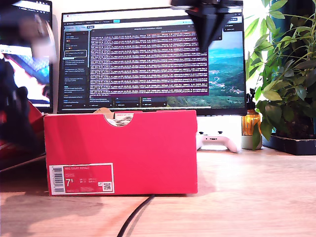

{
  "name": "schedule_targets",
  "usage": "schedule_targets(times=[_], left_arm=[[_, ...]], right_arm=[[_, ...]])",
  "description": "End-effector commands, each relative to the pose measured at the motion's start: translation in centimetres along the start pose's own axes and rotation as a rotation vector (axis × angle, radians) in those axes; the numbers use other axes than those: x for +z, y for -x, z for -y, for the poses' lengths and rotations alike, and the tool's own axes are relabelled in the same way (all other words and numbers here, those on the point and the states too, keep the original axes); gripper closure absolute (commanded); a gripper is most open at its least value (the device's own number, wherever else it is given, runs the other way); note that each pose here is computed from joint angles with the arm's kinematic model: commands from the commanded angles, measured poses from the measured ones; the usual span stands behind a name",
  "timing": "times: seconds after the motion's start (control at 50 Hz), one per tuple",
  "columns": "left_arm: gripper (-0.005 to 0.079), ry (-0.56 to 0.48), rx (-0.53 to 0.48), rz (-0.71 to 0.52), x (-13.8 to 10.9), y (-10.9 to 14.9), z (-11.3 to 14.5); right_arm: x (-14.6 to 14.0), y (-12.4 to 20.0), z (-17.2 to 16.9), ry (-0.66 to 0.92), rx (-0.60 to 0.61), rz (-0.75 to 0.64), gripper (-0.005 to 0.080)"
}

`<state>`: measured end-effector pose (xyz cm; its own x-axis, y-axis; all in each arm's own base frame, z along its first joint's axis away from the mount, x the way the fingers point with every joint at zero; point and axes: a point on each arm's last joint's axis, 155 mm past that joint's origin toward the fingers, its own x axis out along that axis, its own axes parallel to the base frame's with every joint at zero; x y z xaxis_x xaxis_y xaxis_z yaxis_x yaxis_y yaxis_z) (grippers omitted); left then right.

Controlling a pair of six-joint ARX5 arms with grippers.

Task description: Pack the white shoes by picking the first shoe and placing it inside the red shoebox, left side, then picking and rotating the second shoe and placing it in the shoebox

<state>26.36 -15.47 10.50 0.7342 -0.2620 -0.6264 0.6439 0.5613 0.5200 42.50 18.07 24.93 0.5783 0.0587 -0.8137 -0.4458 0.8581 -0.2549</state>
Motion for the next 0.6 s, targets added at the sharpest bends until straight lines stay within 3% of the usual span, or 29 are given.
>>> schedule_targets(times=[0.0,0.12,0.3,0.34,0.58], left_arm=[[0.0764,0.041,0.003,0.044,0.8,1.0,-0.1],[0.0764,0.086,-0.027,0.119,2.1,2.6,0.2],[0.0764,0.293,-0.056,0.179,3.1,3.6,-0.1],[0.0764,0.356,-0.043,0.196,3.4,3.6,-0.8],[0.0764,0.451,0.024,0.431,7.3,4.8,-5.9]], right_arm=[[-1.5,-0.9,0.6,-0.023,-0.001,-0.039,0.0753],[-4.1,-1.6,1.7,-0.054,-0.016,-0.071,0.0753],[-7.6,-1.8,2.4,-0.102,-0.041,-0.026,0.0753],[-8.2,-1.8,2.5,-0.109,-0.046,-0.012,0.0753],[-11.0,-1.0,3.7,-0.162,-0.094,0.119,0.0753]])
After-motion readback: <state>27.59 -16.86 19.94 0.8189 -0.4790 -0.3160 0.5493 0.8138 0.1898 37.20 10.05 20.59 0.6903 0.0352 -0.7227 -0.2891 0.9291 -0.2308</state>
